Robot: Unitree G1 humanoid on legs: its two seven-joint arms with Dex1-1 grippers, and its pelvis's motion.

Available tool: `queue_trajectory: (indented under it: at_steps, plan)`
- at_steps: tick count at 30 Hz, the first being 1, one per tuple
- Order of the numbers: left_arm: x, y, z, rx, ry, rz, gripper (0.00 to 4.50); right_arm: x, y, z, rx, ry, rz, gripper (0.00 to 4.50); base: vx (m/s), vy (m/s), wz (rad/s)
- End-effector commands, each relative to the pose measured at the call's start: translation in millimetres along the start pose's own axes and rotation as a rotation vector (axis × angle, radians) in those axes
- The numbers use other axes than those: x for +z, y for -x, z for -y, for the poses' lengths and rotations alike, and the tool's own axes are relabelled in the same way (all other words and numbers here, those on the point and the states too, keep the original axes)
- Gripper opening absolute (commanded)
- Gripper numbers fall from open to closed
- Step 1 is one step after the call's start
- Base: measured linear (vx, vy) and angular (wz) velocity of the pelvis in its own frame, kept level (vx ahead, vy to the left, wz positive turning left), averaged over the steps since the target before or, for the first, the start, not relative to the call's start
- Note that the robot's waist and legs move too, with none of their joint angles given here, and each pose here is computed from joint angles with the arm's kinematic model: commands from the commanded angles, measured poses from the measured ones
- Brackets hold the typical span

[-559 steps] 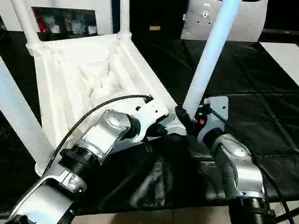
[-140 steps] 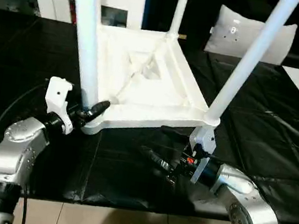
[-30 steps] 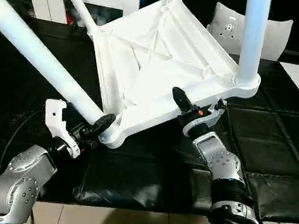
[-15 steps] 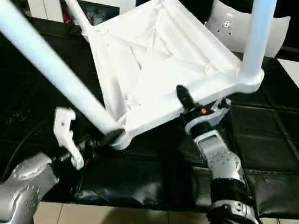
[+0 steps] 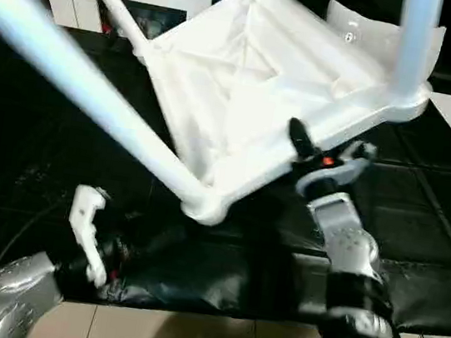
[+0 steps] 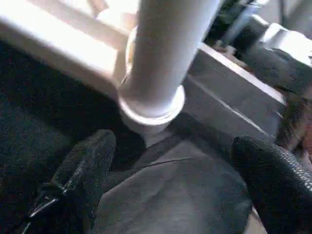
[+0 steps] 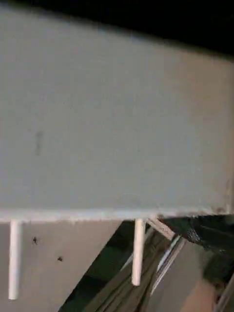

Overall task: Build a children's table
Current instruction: Flip table

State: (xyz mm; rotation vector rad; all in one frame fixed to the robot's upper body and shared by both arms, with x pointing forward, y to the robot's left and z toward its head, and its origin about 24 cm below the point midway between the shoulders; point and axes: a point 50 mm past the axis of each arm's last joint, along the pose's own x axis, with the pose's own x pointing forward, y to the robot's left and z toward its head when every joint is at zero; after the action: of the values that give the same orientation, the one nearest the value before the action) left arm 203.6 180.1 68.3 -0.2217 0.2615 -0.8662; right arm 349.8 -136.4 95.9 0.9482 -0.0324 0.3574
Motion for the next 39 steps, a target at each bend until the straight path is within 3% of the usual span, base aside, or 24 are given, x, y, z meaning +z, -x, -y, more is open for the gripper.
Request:
queue_trajectory:
  at_steps: [1, 4, 12, 18, 20, 24, 30, 31, 35, 37, 38, 39]
  plan:
    - [5.7, -2, 6.4, -0.044, -0.027, -0.007, 4.50, 36.6, -2.4, -23.3, 0.077, 0.132, 0.155, 1.90, 0.000, 0.000, 0.00]
    - [11.8, -4, 8.9, -0.059, -0.066, -0.013, 4.50, 44.9, 2.0, -27.1, 0.040, 0.190, 0.196, 1.90, 0.000, 0.000, 0.00]
    - [15.6, -11, 12.2, -0.063, -0.095, -0.009, 4.50, 64.9, 9.0, -39.9, -0.045, 0.458, 0.279, 1.90, 0.000, 0.000, 0.00]
    - [15.7, -11, 12.3, -0.055, -0.102, -0.016, 4.50, 68.2, 10.2, -46.7, -0.065, 0.585, 0.264, 1.89, 0.000, 0.000, 0.00]
    - [21.5, -10, 8.3, -0.025, -0.152, -0.018, 4.50, 69.4, 9.9, -51.6, -0.075, 0.726, 0.244, 1.89, 0.000, 0.000, 0.00]
    - [31.5, -10, 4.8, -0.005, -0.197, 0.002, 4.50, 68.8, 9.1, -55.4, -0.074, 0.771, 0.239, 1.88, 0.000, 0.000, 0.00]
    - [82.2, -13, -5.6, 0.098, -0.470, 0.053, 4.50, 65.3, 5.4, -58.9, -0.110, 0.972, 0.166, 1.88, 0.000, 0.000, 0.00]
    - [102.0, -15, -6.1, 0.130, -0.580, 0.070, 4.50, 63.1, 3.9, -58.2, -0.127, 1.011, 0.151, 1.88, 0.000, 0.000, 0.00]
    - [133.4, -19, -2.6, 0.169, -0.762, 0.105, 4.50, 56.4, 1.6, -54.7, -0.152, 1.045, 0.109, 1.88, 0.000, 0.000, 0.00]
    - [137.9, -20, -1.6, 0.173, -0.810, 0.095, 4.50, 54.5, 1.1, -53.5, -0.154, 1.045, 0.095, 1.88, 0.000, 0.000, 0.00]
    - [150.3, -23, 3.7, 0.170, -0.945, 0.082, 4.50, 48.8, 0.9, -47.1, -0.172, 1.054, 0.050, 1.88, 0.000, 0.000, 0.00]
    - [153.9, -25, 6.0, 0.164, -0.988, 0.078, 4.50, 46.9, 1.1, -44.7, -0.177, 1.057, 0.032, 2.23, 0.000, 0.000, 0.00]
